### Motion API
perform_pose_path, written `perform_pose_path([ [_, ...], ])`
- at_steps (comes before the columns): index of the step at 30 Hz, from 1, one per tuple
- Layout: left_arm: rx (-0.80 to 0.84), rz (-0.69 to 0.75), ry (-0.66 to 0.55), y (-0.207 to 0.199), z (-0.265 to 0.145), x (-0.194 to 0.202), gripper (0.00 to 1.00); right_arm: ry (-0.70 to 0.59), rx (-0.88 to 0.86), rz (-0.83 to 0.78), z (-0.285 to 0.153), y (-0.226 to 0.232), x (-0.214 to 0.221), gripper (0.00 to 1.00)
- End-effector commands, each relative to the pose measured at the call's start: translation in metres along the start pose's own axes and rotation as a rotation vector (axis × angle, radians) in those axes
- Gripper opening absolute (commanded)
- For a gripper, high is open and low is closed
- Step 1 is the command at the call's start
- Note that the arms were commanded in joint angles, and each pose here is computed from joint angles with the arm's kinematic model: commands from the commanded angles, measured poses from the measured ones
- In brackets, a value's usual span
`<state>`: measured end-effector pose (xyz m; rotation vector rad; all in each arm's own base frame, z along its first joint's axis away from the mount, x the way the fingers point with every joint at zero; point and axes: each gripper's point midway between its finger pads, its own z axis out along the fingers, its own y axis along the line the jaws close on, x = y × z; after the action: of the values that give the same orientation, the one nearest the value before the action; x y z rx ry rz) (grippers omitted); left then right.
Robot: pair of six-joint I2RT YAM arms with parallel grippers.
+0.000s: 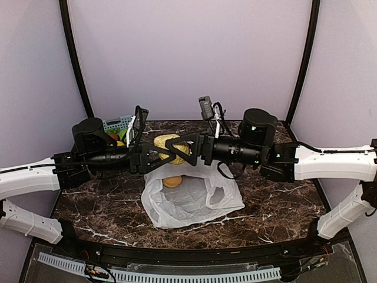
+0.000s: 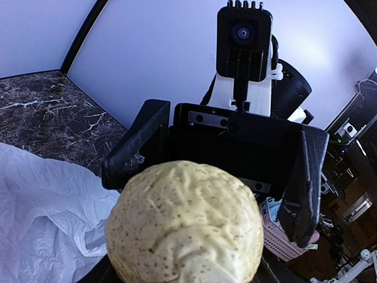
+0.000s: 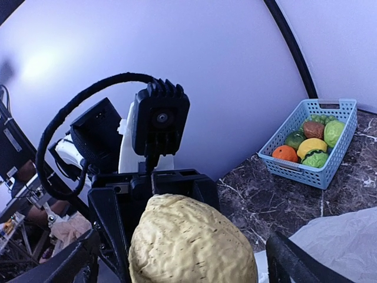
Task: Untie the knot of the plastic bag and take out the fruit
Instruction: Pass from the right arm to the left
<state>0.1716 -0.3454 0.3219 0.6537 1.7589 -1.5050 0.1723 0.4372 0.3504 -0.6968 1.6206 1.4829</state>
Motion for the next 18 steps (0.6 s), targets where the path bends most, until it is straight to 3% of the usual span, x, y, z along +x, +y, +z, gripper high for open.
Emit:
perform_pose_path([
  [1,-0.092,0.014,0.02,0.012,-0.009,0.006,0.43,-0.059,0.068,-0.041,-0.011,0.002,-0.021,0.98],
  [9,-0.356,-0.043,0.093,0.07,-0.055,0.009,0.4,-0.082,0.401,-0.104,-0.05,-0.039,-0.036,0.99],
  [18,-0.78,-0.107,0.106,0.179,-0.153,-0.032,0.37,-0.091,0.489,-0.088,-0.075,-0.052,-0.03,0.99],
])
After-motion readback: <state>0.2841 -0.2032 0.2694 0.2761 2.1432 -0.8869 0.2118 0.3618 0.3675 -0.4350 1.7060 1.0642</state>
